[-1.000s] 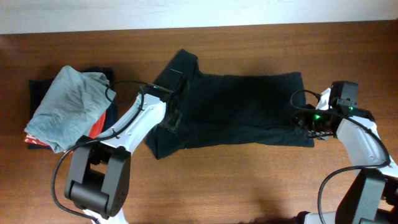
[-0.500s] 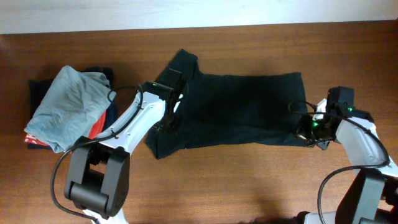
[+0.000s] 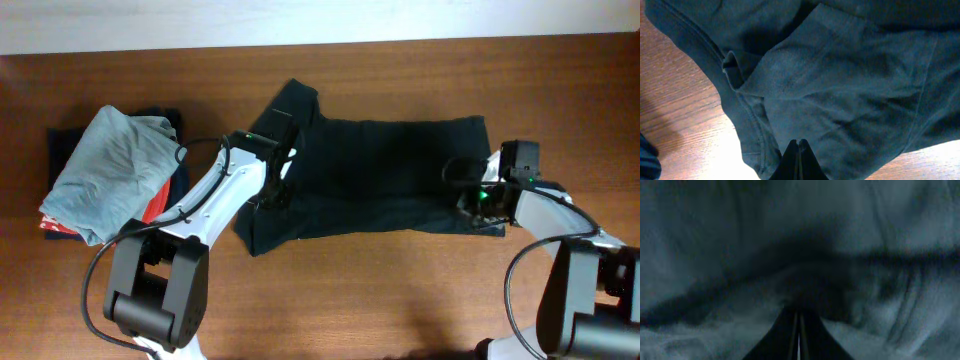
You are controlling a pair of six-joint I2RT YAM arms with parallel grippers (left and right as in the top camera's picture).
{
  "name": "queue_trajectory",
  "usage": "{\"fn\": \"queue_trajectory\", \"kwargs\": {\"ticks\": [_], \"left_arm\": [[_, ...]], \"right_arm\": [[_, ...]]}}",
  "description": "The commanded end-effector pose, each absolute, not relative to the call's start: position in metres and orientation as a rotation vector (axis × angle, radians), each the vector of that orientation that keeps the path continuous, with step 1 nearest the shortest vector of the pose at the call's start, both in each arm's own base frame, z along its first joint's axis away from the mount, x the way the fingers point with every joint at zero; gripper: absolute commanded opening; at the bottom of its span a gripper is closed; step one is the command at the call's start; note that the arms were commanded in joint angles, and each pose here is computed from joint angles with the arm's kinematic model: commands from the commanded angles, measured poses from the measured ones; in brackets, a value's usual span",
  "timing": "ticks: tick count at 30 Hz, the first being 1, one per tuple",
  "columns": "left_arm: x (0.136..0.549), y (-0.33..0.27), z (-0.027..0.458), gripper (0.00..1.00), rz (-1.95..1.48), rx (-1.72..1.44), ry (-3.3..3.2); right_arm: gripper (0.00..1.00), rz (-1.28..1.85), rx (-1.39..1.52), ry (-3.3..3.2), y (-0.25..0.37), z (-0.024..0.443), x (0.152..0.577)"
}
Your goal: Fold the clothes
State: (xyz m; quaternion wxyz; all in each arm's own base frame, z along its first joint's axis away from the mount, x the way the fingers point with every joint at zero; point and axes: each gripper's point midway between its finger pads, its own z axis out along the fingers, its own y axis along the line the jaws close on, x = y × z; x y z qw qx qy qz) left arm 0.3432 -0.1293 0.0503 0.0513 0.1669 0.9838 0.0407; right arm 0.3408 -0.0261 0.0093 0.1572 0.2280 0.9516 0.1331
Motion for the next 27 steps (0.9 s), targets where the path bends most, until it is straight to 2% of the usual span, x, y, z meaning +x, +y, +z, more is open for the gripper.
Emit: {"fn": "queue_trajectory", "kwargs": {"ticks": [1, 9, 11, 13, 14, 16, 20, 22, 24, 26, 27], "left_arm": [[0.348, -0.131, 0.061, 0.01, 0.095, 0.494, 2.964], [0.348, -0.131, 0.061, 0.01, 0.096, 0.495, 2.964], [0.348, -0.13, 0.061, 0.04, 0.101, 0.495, 2.966], [0.346, -0.128, 0.061, 0.18, 0.113, 0.51, 2.97], [0.345, -0.128, 0.064, 0.35, 0.114, 0.517, 2.968], [0.345, -0.128, 0.07, 0.46, 0.11, 0.513, 2.955], [0.353, -0.119, 0.091, 0.78, 0.131, 0.421, 2.895], [0.356, -0.114, 0.097, 0.86, 0.108, 0.354, 2.886], [0.357, -0.11, 0.097, 0.86, 0.051, 0.319, 2.899], [0.357, -0.11, 0.092, 0.83, -0.023, 0.291, 2.925], [0.358, -0.11, 0.089, 0.78, -0.066, 0.277, 2.937]], "right_arm": [[0.04, 0.378, 0.635, 2.673, -0.028, 0.015, 0.354], [0.04, 0.362, 0.557, 2.618, -0.032, 0.034, 0.376], [0.05, 0.351, 0.514, 2.631, -0.033, 0.038, 0.377], [0.07, 0.328, 0.475, 2.632, -0.039, 0.047, 0.379], [0.08, 0.327, 0.492, 2.627, -0.046, 0.058, 0.38], [0.08, 0.341, 0.524, 2.634, -0.05, 0.069, 0.377], [0.13, 0.372, 0.57, 2.718, -0.045, 0.076, 0.356], [0.15, 0.393, 0.596, 2.781, -0.04, 0.072, 0.341], [0.16, 0.407, 0.646, 2.846, -0.036, 0.068, 0.325], [0.19, 0.415, 0.669, 2.895, -0.032, 0.066, 0.312], [0.19, 0.419, 0.684, 2.912, -0.031, 0.065, 0.308]]}}
